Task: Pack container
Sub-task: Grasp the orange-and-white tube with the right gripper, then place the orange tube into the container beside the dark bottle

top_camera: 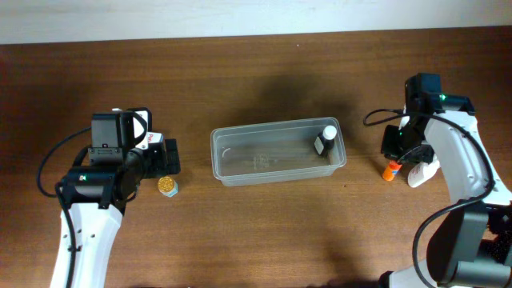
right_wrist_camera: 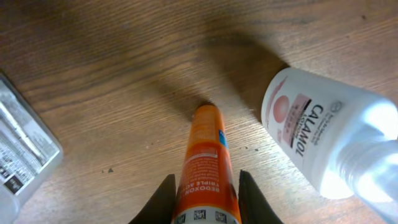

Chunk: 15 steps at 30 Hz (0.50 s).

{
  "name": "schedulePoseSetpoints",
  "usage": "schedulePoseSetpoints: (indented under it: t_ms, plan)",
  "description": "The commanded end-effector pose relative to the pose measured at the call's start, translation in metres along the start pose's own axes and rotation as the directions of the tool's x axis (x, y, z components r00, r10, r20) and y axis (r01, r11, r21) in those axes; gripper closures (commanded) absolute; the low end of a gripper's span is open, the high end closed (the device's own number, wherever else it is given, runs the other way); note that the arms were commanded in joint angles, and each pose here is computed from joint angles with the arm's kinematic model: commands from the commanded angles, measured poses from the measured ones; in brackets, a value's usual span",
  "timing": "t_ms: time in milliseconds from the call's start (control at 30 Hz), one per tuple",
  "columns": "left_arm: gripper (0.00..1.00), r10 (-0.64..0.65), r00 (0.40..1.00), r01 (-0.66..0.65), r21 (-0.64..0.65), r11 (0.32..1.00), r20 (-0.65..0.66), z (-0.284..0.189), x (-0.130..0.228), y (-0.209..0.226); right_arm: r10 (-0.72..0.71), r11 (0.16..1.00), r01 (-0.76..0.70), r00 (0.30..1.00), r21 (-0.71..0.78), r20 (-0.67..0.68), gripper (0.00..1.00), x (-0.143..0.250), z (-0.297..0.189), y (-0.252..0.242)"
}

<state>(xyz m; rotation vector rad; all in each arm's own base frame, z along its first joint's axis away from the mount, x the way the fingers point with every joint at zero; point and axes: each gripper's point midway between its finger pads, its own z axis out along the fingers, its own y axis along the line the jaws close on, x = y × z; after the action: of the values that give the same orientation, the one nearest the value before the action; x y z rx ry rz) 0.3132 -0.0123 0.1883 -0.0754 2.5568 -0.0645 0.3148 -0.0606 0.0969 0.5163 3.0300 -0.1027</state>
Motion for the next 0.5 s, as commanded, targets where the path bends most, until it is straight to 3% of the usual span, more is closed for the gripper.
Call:
schedulePoseSetpoints:
  t_ms: [0, 200, 367, 467]
  plan:
    - [0.0, -0.001, 1.0, 0.001, 0.015, 1.0, 0.019, -0.005, -0.007, -0.004, -0.035, 0.997, 0.037, 0.999, -0.07, 0.024, 0.83, 0.0, -0.012, 0.01]
    - [0.0, -0.001, 1.0, 0.001, 0.015, 1.0, 0.019, -0.005, -0.007, -0.004, -0.136, 0.978, 0.165, 0.97, -0.131, 0.203, 0.83, -0.003, -0.078, 0.035]
    - [0.0, -0.002, 1.0, 0.001, 0.015, 1.0, 0.019, -0.005, -0.007, -0.004, -0.24, 0.933, 0.327, 0.878, -0.153, 0.413, 0.82, 0.013, -0.144, 0.076]
    - [0.0, -0.002, 1.0, 0.001, 0.015, 1.0, 0.019, -0.005, -0.007, -0.004, -0.295, 0.907, 0.39, 0.857, -0.157, 0.423, 0.82, 0.024, -0.148, 0.096]
